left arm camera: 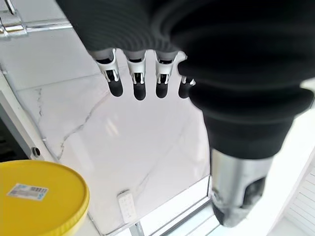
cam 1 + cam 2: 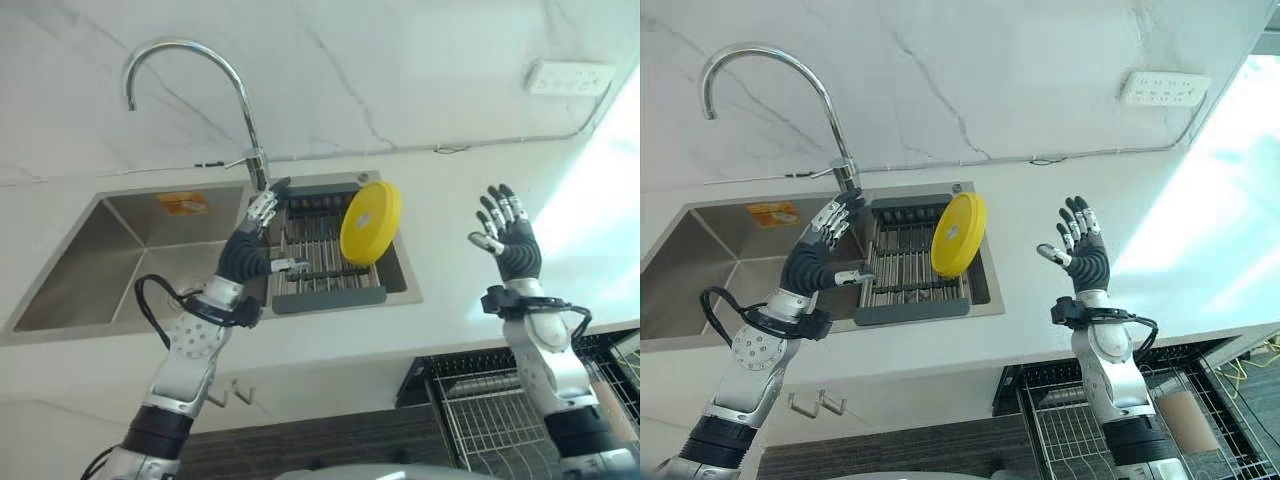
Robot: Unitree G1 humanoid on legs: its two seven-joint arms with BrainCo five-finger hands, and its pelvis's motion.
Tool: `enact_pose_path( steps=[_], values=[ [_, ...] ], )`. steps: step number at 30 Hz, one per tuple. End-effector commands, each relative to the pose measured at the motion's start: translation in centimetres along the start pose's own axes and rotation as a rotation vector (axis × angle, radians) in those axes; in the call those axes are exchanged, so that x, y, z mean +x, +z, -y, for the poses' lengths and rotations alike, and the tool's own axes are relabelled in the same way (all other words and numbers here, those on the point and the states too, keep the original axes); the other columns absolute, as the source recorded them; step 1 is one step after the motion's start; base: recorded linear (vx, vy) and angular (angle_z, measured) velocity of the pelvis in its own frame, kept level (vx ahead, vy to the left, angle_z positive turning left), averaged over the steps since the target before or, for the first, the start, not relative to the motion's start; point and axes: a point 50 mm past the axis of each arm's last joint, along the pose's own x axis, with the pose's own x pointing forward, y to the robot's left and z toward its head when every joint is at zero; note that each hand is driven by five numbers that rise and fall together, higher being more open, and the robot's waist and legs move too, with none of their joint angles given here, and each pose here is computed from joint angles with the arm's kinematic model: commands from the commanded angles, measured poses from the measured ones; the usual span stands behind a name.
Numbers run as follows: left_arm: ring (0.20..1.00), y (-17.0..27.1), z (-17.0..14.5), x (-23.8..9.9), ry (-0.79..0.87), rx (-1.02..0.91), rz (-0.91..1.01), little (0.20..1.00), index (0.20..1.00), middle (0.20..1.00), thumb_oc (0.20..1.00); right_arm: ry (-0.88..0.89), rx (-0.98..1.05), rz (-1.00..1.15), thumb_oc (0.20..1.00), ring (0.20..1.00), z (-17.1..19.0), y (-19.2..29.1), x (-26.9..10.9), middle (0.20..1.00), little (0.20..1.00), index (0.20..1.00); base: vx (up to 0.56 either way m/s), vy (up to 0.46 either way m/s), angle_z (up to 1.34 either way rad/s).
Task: Place the dishes in the dishwasher.
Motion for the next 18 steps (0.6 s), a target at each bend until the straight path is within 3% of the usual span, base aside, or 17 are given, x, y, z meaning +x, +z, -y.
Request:
enact_pose_path(
  steps=[1,18],
  values=[
    [1.000,1.7,0.3,1.3,-0.052,0.036,0.115,1.000,1.000,1.000,1.000,0.003,0.050,0.083,1.000,1.000,-0.9,1.4,1.7,1.000,1.000,1.000,0.02,-0.008,0.06],
    [1.000,2.4,1.1,2.4,-0.133,0.003,0.150,1.000,1.000,1.000,1.000,-0.070,0.062,-0.093,1.000,1.000,-1.3,-1.6,4.9,1.000,1.000,1.000,0.03,-0.003,0.09]
  ],
)
